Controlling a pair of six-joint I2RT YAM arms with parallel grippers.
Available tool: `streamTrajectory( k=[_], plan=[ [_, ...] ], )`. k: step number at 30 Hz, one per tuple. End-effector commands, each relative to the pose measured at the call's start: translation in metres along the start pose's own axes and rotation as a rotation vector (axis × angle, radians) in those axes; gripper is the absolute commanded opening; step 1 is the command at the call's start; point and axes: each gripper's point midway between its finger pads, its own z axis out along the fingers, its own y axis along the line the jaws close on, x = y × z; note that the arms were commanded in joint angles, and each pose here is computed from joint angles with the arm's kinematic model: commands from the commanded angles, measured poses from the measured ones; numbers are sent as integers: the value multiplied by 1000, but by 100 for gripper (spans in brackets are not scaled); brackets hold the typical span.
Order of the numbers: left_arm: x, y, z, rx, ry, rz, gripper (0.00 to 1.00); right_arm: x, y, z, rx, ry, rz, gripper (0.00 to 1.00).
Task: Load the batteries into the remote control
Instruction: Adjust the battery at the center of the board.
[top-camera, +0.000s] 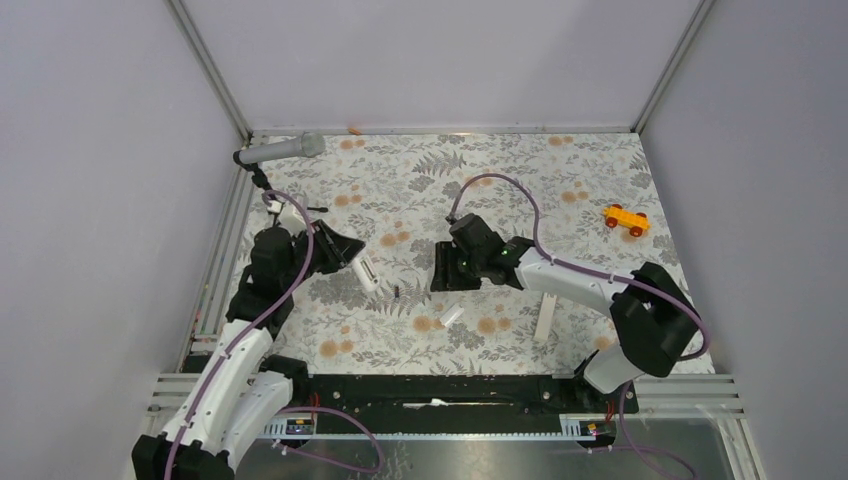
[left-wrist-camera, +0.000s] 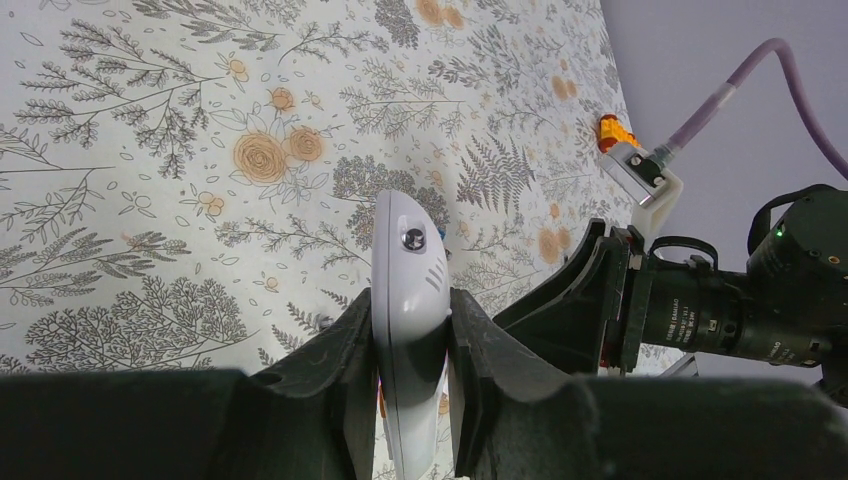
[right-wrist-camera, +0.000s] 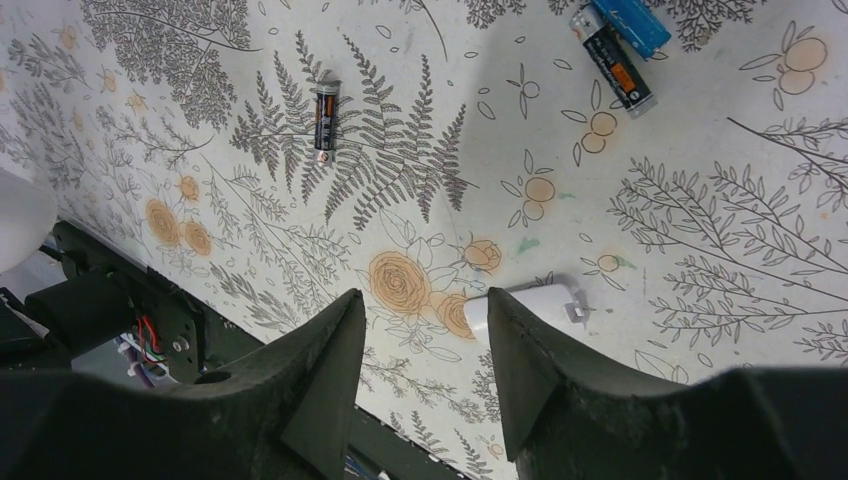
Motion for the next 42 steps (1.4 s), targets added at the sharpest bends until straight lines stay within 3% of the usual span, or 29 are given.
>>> streamTrajectory(
  k=[1, 16, 20, 27, 36, 39, 42],
  plan=[
    [-18, -9, -7, 22, -72, 52, 0, -10, 26, 2, -45, -13, -3, 54],
    [-60, 35, -66, -335, -342, 83, 0, -4, 61, 64, 180, 77, -115, 52],
    [-59, 36, -71, -345, -345, 90, 0, -4, 64, 81, 280, 87, -177, 53],
    [-55, 37, -72, -344, -335, 86, 0, -15, 31, 91, 502, 21, -215, 55],
    [-53, 38, -72, -341, -334, 78, 0, -7, 12, 96, 574, 34, -225, 52],
    [-52, 37, -71, -332, -332, 71, 0, -8, 11, 91, 568, 19, -225, 48],
    [-50, 38, -69, -328, -329, 63, 0, -4, 16, 93, 505, 26, -227, 38]
  ],
)
